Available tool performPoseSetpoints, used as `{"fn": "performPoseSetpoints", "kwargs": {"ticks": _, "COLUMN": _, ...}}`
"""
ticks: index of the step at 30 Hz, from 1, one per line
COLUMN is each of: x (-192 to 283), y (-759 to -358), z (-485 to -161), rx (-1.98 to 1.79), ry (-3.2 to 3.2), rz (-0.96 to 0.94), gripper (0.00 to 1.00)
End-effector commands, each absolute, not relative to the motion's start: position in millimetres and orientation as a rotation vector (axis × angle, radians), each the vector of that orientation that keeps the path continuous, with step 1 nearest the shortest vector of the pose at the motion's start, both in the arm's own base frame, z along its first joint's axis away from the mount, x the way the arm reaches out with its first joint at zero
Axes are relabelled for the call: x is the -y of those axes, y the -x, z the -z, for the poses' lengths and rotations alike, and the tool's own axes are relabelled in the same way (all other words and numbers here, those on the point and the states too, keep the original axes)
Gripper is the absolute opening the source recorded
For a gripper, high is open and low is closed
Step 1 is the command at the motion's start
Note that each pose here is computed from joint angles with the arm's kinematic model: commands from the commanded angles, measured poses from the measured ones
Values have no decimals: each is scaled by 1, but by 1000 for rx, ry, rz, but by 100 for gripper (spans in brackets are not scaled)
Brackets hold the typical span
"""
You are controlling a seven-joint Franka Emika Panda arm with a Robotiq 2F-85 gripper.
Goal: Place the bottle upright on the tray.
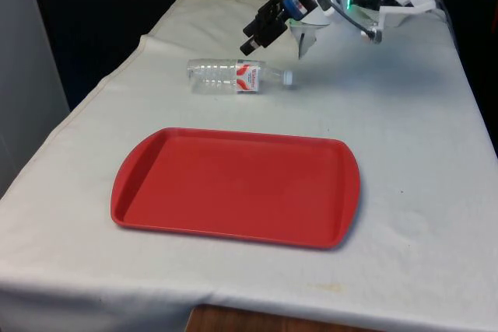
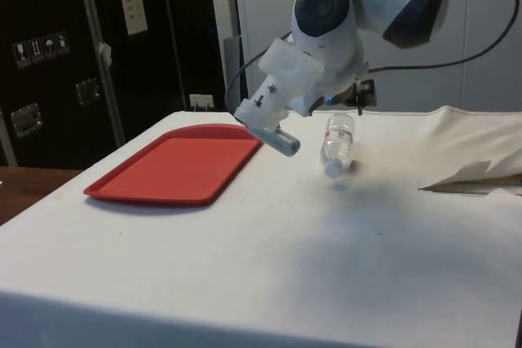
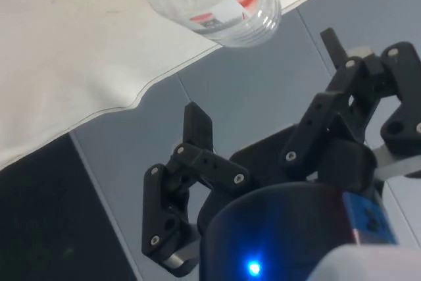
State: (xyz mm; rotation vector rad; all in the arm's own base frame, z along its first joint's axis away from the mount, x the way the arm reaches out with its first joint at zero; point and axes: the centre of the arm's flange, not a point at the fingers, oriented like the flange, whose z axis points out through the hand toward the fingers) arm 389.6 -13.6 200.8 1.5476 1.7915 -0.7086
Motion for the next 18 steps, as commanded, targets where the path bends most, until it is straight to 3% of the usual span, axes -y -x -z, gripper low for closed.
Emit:
{"fn": "performPoseSetpoints", "kwargs": {"ticks": 1, "x": 14, "y": -391, "z": -199, "rx": -1789, "ry": -1542, "rz": 691, "gripper": 100}}
{"fn": "performPoseSetpoints", "kwargs": {"ticks": 18, "x": 22, "y": -392, "z": -177, "rx": -1768, "ry": -1549, "rz": 708, "gripper": 100}}
